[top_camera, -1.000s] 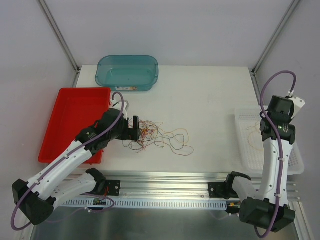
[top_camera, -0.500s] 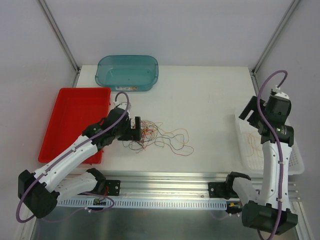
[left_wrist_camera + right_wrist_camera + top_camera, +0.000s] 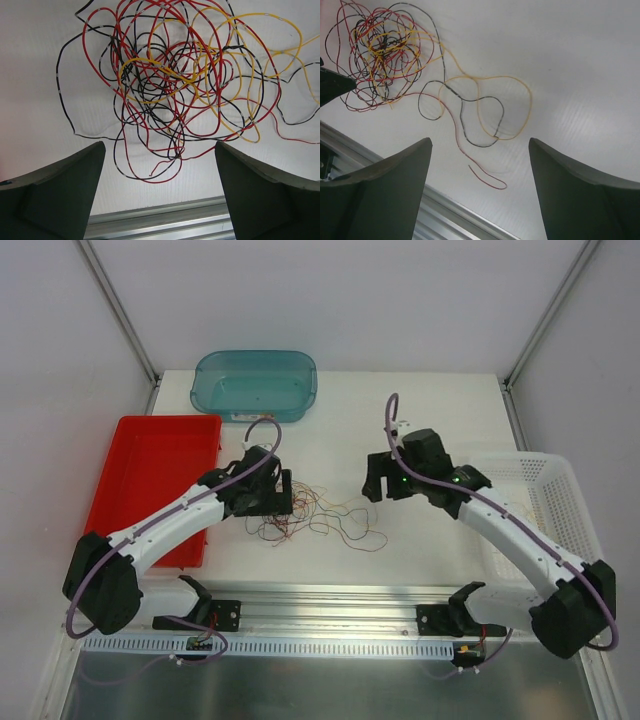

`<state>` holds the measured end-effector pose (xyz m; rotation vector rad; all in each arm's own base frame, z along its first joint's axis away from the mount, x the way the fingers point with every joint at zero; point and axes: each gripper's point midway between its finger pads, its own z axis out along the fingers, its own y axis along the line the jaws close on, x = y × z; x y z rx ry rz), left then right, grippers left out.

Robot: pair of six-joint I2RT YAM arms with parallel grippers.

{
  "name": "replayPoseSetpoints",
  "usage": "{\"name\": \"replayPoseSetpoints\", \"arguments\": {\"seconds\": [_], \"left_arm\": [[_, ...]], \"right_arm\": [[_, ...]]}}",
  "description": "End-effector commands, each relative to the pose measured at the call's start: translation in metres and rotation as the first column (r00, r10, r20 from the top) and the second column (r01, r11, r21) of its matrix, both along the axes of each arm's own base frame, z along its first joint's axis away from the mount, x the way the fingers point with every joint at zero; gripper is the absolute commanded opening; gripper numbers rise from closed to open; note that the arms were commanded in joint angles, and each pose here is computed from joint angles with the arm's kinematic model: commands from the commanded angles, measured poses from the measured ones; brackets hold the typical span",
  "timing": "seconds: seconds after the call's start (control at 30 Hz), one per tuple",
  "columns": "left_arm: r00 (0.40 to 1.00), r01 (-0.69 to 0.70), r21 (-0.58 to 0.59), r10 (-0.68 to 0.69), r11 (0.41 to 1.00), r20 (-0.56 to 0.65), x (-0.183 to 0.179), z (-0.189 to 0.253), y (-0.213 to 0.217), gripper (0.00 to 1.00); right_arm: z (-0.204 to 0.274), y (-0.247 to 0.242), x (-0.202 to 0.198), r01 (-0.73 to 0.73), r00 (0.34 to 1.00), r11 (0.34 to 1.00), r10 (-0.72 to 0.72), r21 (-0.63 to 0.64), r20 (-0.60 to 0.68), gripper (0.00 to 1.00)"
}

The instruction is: Untangle the cables

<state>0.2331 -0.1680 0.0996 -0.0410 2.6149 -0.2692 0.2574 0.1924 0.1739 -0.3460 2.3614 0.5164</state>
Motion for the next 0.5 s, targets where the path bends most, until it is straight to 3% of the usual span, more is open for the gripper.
{"name": "replayPoseSetpoints", "arguments": {"seconds": [0.0,0.27,0.47], "left_arm": [[0.999,-0.048,-0.019,0.048,0.999,0.018,0.015,0.003,-0.005,0.90],[0.997,-0.044,-0.014,0.043,0.999,-0.068,0.006,-0.030,-0.010,0.79],[0.995,-0.043,-0.019,0.041,0.999,-0.092,-0.002,-0.043,-0.009,0.78]], "right_arm": [[0.012,0.040,0.025,0.045,0.997,0.995,-0.050,0.088,0.060,0.82],[-0.022,0.092,0.057,0.193,0.981,0.967,-0.187,0.164,-0.056,0.80],[-0.063,0.121,0.073,0.188,0.975,0.970,-0.166,0.152,-0.146,0.69]]}}
